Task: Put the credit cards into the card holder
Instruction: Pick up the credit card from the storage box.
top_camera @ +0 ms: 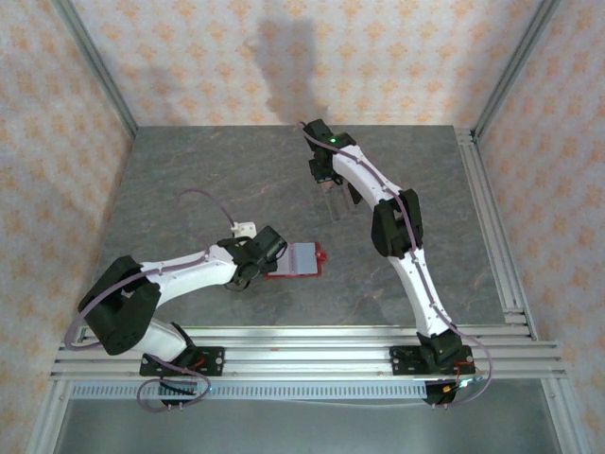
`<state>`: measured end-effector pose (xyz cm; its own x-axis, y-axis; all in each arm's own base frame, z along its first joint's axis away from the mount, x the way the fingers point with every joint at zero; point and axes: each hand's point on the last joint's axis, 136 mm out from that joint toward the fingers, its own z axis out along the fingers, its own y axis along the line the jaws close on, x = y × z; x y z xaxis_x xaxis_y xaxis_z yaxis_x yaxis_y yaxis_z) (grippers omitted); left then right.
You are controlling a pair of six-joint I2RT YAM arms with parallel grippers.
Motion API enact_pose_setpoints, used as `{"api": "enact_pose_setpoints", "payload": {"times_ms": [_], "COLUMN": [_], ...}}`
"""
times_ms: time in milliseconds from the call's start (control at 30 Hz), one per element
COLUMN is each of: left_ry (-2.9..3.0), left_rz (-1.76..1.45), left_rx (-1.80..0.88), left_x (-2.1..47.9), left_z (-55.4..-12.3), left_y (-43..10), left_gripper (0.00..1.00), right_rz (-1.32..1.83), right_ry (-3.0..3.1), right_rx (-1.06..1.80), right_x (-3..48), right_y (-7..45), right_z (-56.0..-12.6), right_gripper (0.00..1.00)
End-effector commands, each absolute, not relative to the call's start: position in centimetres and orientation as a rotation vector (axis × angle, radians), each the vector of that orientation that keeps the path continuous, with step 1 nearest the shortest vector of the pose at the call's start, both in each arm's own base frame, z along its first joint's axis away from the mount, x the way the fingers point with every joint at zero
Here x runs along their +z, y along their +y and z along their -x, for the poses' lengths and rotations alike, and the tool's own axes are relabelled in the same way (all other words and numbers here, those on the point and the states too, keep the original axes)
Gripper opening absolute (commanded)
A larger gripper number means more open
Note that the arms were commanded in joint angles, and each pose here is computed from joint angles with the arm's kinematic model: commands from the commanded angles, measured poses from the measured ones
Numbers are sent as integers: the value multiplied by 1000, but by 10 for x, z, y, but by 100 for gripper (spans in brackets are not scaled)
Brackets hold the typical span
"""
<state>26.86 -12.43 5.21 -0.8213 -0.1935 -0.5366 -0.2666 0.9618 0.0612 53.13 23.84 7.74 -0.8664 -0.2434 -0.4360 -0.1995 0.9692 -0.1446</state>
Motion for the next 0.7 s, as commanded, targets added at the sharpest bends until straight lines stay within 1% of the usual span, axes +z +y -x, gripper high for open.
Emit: {"api": "enact_pose_setpoints", "payload": {"times_ms": [0,400,433,533,567,667], "left_ry": [2540,2539,2539,2539,2540,2540], "left_rz": [338,339,340,338,337,336], "left_rx": [187,189,192,190,193,192], "left_x": [57,57,56,56,55,55], "left_z": [-273,-272,-272,-272,-272,-272], "left_y": [-126,-124,-124,-125,-124,-125], "left_gripper": [100,100,100,100,100,100], "right_rz": [318,307,305,293,291,291], "right_ry": [2648,2658,2655,2638,2630,2611], "right_rx": [-148,-78,-77,-95,-103,-125], "right_x": [84,85,86,93,96,103], "right_y": [235,242,242,239,238,235], "right_z": [-532,-531,-531,-533,-534,-536], "right_gripper": [18,6,8,28,31,32]}}
